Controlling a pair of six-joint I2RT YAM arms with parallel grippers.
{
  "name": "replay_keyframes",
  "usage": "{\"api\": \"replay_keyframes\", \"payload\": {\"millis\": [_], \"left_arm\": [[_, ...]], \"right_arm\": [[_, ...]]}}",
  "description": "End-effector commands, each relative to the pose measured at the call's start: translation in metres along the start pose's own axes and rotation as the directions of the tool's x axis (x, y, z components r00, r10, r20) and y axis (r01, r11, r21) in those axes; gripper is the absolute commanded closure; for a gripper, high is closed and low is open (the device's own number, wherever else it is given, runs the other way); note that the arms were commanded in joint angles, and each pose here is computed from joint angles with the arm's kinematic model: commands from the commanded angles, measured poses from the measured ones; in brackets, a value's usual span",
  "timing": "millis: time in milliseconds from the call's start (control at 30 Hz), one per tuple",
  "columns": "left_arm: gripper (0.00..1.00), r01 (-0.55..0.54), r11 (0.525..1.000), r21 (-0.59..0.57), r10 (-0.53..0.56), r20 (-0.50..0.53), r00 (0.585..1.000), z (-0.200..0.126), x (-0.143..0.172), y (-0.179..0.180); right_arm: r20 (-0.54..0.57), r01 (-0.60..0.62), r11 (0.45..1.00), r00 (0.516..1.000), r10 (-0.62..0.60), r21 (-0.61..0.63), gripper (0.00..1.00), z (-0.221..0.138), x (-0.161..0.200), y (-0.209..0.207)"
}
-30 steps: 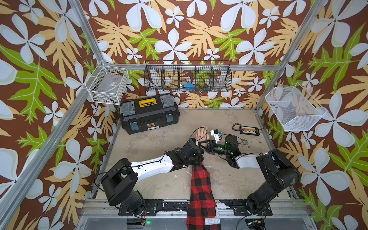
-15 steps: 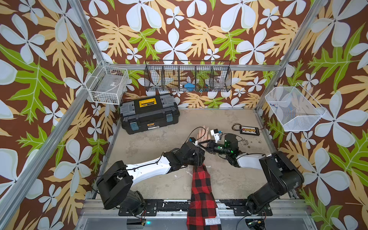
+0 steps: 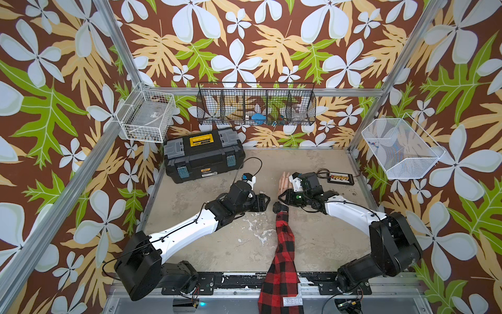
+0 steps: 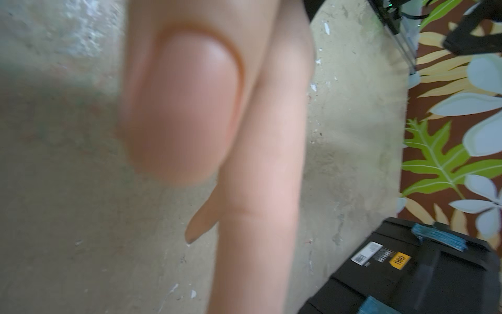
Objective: Take off the watch
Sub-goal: Adjust the hand at the center of the board.
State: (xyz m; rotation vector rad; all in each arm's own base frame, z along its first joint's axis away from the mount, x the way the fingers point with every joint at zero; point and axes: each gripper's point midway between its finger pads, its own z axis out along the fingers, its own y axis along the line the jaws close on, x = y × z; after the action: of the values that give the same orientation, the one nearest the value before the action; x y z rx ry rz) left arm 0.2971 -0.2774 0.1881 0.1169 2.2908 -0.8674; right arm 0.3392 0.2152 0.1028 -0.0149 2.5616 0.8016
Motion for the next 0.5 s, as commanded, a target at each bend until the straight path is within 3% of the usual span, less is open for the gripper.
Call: {"api": "replay_keyframes", "payload": {"millis": [0, 300, 467], "left_arm": [[0.25, -0.035, 0.999, -0.023, 0.034, -0.026, 0.999, -0.007, -0.006, 0.019], [0.24, -0.045, 0.987, -0.151, 0.039, -0.040, 0.998, -0.019, -0.021, 0.094], [0.24, -0.033, 0.982, -0.184, 0.022, -0.062, 0.998, -0.022, -0.021, 0.108]], "right_arm": [[-0.074, 0.083, 0.973, 0.995, -0.069, 0.215, 0.70, -0.003, 0.012, -0.028], [-0.149, 0.229, 0.837, 0.973, -0.178, 0.497, 0.70, 0.004, 0.007, -0.036], [-0.184, 0.300, 0.745, 0.954, -0.237, 0.596, 0.70, 0.012, 0.000, -0.027]]}}
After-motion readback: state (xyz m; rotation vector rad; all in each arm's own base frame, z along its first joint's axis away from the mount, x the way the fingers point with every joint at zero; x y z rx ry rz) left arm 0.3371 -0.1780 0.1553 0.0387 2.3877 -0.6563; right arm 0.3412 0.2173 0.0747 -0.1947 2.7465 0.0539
